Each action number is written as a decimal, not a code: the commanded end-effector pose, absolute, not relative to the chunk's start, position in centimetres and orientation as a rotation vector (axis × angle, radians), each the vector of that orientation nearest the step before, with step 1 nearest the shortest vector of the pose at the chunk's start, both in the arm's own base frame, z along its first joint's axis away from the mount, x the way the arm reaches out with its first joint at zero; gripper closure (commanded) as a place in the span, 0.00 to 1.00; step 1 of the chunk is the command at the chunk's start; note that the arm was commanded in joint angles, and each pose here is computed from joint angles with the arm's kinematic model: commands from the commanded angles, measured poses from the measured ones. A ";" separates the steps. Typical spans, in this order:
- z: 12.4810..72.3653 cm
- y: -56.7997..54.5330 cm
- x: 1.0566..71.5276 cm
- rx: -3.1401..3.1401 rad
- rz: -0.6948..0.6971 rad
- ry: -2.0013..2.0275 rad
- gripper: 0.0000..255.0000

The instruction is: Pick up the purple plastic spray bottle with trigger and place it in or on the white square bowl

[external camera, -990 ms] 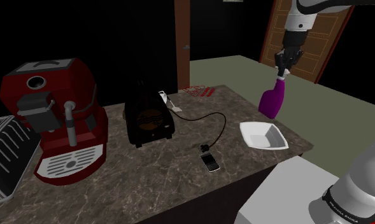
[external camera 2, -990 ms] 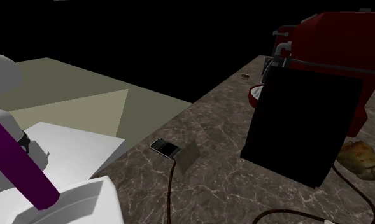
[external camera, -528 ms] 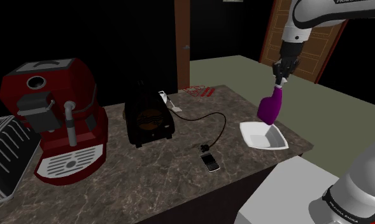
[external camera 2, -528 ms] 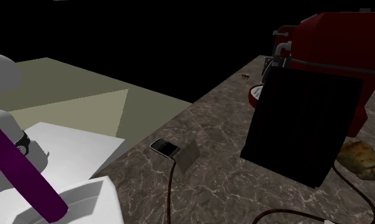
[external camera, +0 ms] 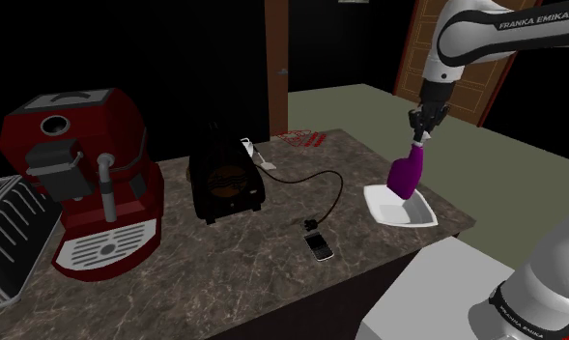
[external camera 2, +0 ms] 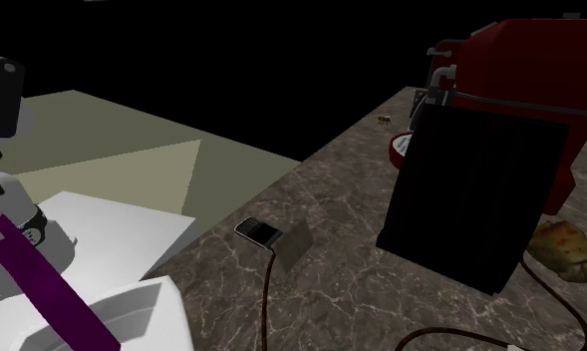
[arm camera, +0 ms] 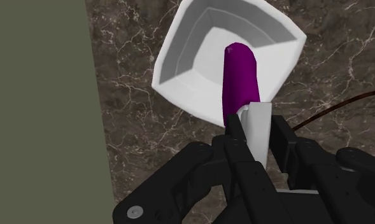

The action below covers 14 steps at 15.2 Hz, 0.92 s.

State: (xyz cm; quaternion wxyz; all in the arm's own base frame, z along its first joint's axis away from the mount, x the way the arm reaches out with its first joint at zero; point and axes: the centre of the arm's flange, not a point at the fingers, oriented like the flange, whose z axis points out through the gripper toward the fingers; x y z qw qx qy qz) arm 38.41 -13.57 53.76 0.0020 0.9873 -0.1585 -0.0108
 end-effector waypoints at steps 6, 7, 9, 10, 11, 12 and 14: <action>50.1 -13.6 38.5 3.098 -0.033 -0.497 1.00; 49.6 -13.6 38.5 3.098 -0.033 -0.497 1.00; 48.6 -13.6 38.5 3.098 -0.033 -0.497 1.00; 48.6 -13.6 38.5 3.098 -0.033 -0.497 1.00; 48.6 -13.6 38.5 3.098 -0.033 -0.497 1.00; 48.6 -13.6 38.5 3.098 -0.033 -0.497 1.00; 48.6 -13.6 38.5 3.098 -0.033 -0.497 1.00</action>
